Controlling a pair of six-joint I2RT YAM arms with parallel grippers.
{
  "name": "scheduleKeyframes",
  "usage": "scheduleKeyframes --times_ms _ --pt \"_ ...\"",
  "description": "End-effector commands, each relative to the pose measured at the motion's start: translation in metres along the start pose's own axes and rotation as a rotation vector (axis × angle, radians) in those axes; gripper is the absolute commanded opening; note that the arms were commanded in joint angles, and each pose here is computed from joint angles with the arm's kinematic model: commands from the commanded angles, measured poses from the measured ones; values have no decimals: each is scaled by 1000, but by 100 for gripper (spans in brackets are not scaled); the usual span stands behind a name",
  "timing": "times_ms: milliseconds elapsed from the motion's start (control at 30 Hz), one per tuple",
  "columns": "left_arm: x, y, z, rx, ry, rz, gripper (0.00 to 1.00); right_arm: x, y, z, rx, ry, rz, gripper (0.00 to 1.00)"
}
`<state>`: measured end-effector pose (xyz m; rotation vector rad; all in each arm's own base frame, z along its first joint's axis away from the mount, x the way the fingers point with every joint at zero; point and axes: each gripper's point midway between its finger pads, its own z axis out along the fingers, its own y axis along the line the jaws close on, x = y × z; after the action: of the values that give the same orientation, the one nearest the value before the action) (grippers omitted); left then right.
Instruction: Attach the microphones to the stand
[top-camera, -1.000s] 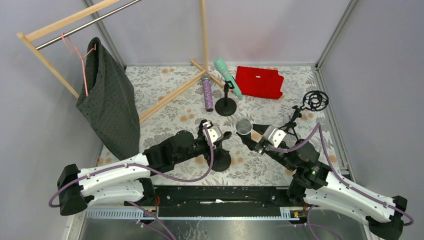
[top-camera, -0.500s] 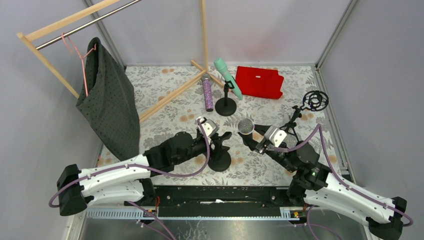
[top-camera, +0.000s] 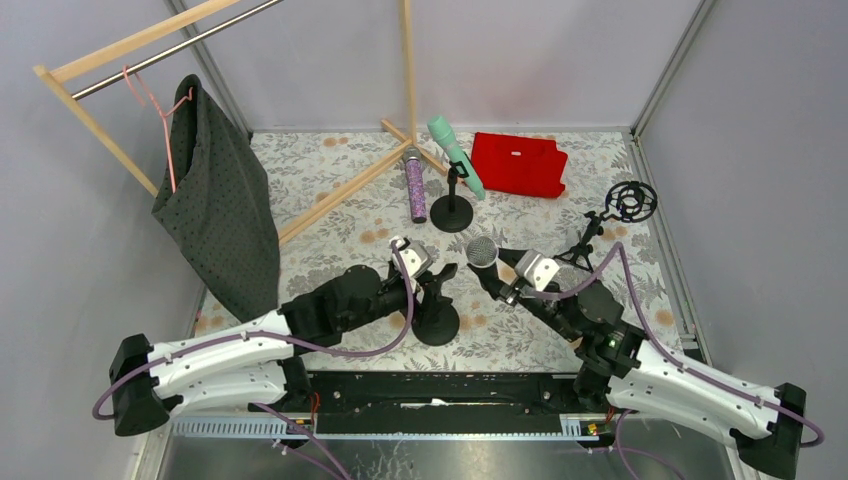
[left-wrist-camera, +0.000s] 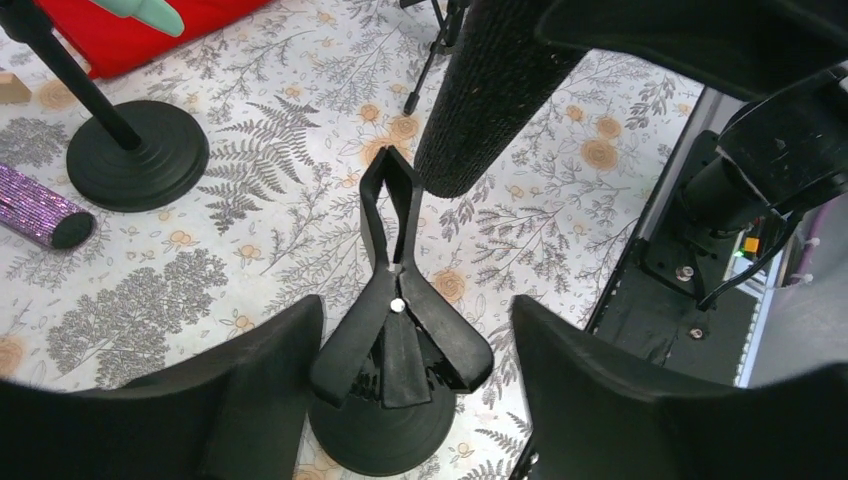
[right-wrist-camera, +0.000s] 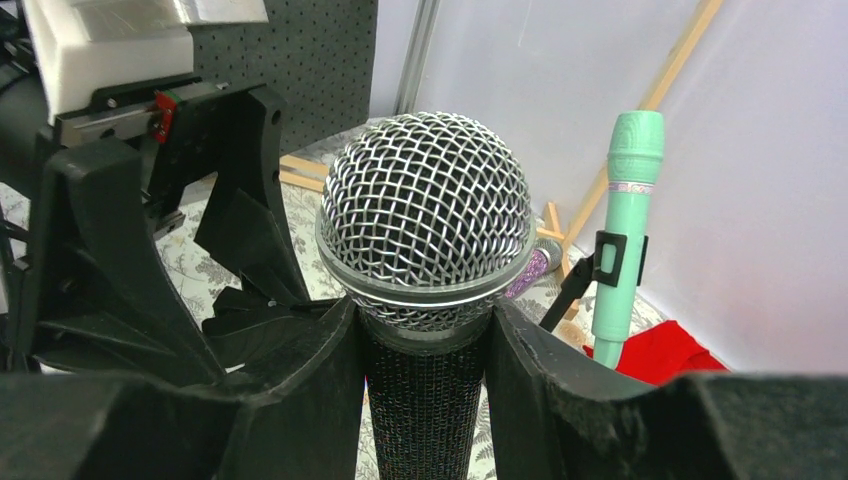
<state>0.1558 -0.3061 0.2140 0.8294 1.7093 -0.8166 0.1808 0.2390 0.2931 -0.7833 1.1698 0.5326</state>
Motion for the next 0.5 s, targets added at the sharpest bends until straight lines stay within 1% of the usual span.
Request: scheduleKeyframes --times_ms 0,33,267,300,467 --pt "-10 -7 -6 33 -35 -13 77 -38 -9 14 29 -104 -5 0" --pt "-11 -7 -7 35 -37 -11 78 -39 -8 16 23 -106 -6 0" --pt "-15 -6 -12 24 -43 -24 76 -42 -4 24 9 -123 -1 0" --pt "-9 -4 -13 17 -20 -24 75 -42 -4 25 9 -123 -2 0" --pt "-1 12 -19 -73 8 -35 75 -41 -3 25 4 -123 2 0"
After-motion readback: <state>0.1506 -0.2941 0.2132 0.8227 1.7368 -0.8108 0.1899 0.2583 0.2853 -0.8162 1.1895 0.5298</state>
